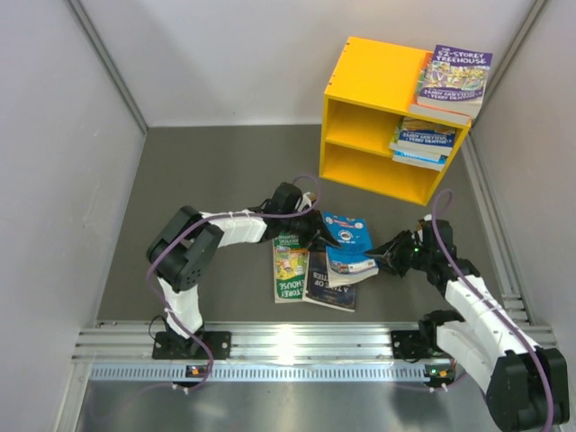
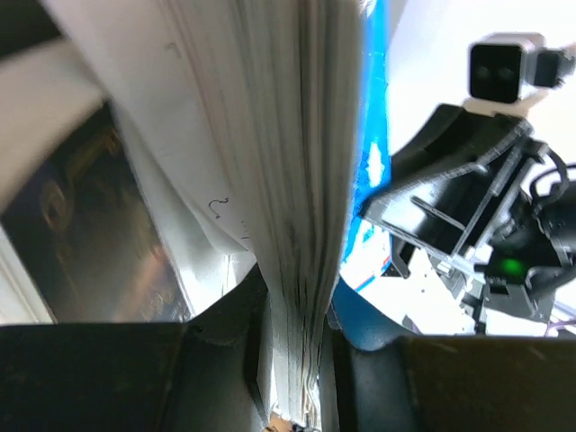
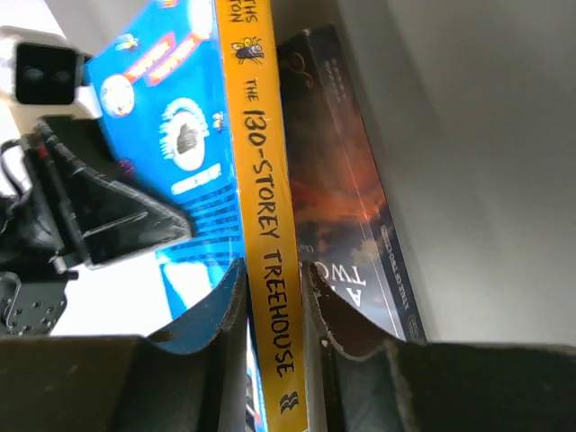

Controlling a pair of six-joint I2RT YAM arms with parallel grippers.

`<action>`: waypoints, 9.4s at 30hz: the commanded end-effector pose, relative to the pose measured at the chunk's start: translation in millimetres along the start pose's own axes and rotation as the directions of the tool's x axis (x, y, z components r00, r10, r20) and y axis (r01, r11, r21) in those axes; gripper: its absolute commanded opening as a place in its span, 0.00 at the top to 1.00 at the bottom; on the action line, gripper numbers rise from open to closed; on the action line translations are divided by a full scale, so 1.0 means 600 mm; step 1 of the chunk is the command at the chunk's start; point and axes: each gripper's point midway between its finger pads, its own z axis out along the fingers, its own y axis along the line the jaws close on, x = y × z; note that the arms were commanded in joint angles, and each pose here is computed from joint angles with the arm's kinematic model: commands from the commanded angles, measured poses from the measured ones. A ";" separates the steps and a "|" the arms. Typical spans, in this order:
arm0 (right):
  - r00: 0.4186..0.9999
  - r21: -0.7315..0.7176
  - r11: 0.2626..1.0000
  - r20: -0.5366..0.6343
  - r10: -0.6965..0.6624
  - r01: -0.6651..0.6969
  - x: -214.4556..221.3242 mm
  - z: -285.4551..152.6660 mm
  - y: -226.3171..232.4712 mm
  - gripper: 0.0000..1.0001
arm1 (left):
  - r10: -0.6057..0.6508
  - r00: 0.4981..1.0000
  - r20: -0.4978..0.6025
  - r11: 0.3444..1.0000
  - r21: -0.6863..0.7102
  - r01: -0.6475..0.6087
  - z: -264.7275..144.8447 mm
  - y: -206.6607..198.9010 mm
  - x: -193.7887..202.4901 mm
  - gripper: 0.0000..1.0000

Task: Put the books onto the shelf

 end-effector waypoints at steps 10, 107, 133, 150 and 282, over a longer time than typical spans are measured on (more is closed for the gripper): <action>0.991 -0.061 0.992 0.085 -0.105 0.110 -0.079 0.006 0.124 1.00 | 0.236 0.970 0.061 0.968 -0.107 -0.228 -0.016 -0.068 -0.037 0.40; 0.812 0.314 0.922 0.461 -0.358 0.228 -0.090 -0.309 0.076 0.09 | 0.357 0.881 0.310 0.732 -0.679 -0.058 0.159 0.093 -0.256 0.43; 0.799 0.453 0.861 0.416 -0.434 0.232 -0.076 -0.331 0.023 0.06 | 0.492 0.685 0.537 0.832 -0.522 -0.188 0.140 -0.047 -0.460 0.30; 0.807 0.476 0.831 0.345 -0.478 0.288 -0.059 -0.324 0.000 0.06 | 0.448 0.469 0.761 0.892 -0.412 -0.184 0.101 -0.116 -0.557 0.01; 0.999 0.057 0.997 0.019 -0.046 0.045 -0.061 -0.004 0.038 1.00 | 0.961 0.274 0.025 0.227 -0.636 -0.738 -0.029 -0.063 0.127 0.01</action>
